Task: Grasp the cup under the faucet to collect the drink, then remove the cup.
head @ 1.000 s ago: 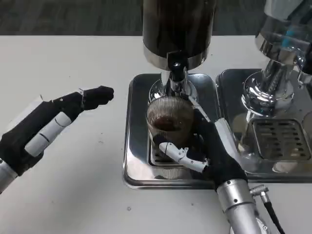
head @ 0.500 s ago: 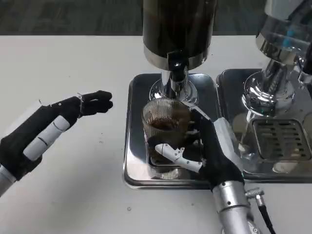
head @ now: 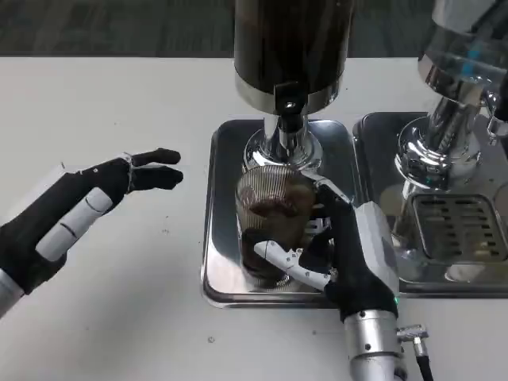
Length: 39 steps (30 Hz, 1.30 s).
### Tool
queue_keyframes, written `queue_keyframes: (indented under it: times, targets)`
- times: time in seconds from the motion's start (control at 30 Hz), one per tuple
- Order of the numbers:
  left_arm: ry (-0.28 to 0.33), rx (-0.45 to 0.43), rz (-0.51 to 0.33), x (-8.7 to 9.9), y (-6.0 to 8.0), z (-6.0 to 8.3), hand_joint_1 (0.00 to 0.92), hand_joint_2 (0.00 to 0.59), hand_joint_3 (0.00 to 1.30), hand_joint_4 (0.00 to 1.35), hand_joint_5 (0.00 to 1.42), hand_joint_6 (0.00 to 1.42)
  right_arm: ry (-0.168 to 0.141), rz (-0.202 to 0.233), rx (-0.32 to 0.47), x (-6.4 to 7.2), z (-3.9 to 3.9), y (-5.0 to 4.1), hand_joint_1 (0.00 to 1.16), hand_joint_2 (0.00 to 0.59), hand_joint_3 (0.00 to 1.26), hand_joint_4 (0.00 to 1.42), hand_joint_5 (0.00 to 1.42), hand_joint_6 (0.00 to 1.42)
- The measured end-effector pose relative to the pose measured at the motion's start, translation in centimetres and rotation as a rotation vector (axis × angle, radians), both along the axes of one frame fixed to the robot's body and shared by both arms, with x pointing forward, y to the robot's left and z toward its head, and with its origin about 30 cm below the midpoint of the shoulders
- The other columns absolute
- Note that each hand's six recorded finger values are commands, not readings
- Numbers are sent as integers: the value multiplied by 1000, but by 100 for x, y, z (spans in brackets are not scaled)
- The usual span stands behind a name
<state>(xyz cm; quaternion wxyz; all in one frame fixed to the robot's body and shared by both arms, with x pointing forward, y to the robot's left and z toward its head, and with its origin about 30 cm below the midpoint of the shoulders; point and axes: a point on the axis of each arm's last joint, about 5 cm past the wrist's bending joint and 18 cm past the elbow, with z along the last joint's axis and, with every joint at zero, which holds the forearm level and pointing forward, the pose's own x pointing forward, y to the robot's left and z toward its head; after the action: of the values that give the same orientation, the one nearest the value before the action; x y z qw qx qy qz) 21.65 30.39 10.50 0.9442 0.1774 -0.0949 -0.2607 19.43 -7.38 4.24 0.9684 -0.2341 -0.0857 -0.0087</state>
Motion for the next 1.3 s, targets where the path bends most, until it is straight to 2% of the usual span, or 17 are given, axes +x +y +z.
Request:
queue_keyframes:
  times: [0.37, 0.73, 1.03, 1.3]
  targets:
    - [2, 2, 1, 0, 8, 4, 0, 191, 273, 305, 273, 158, -43, -42, -16, -57, -46, -18, 689, 226, 489, 573, 740, 1112]
    - [9, -3, 6, 19, 11, -2, 0, 192, 273, 313, 282, 159, -151, -97, 1, -83, -47, -63, 693, 226, 551, 643, 800, 1155]
    - [7, -11, 7, 76, 1, 13, 0, 193, 273, 313, 284, 162, -162, -110, -14, -121, -70, -106, 693, 226, 571, 661, 825, 1176]
    - [19, -21, 11, 78, -7, -17, 0, 193, 273, 313, 284, 168, -126, -85, -44, -195, -106, -210, 684, 235, 584, 671, 836, 1177]
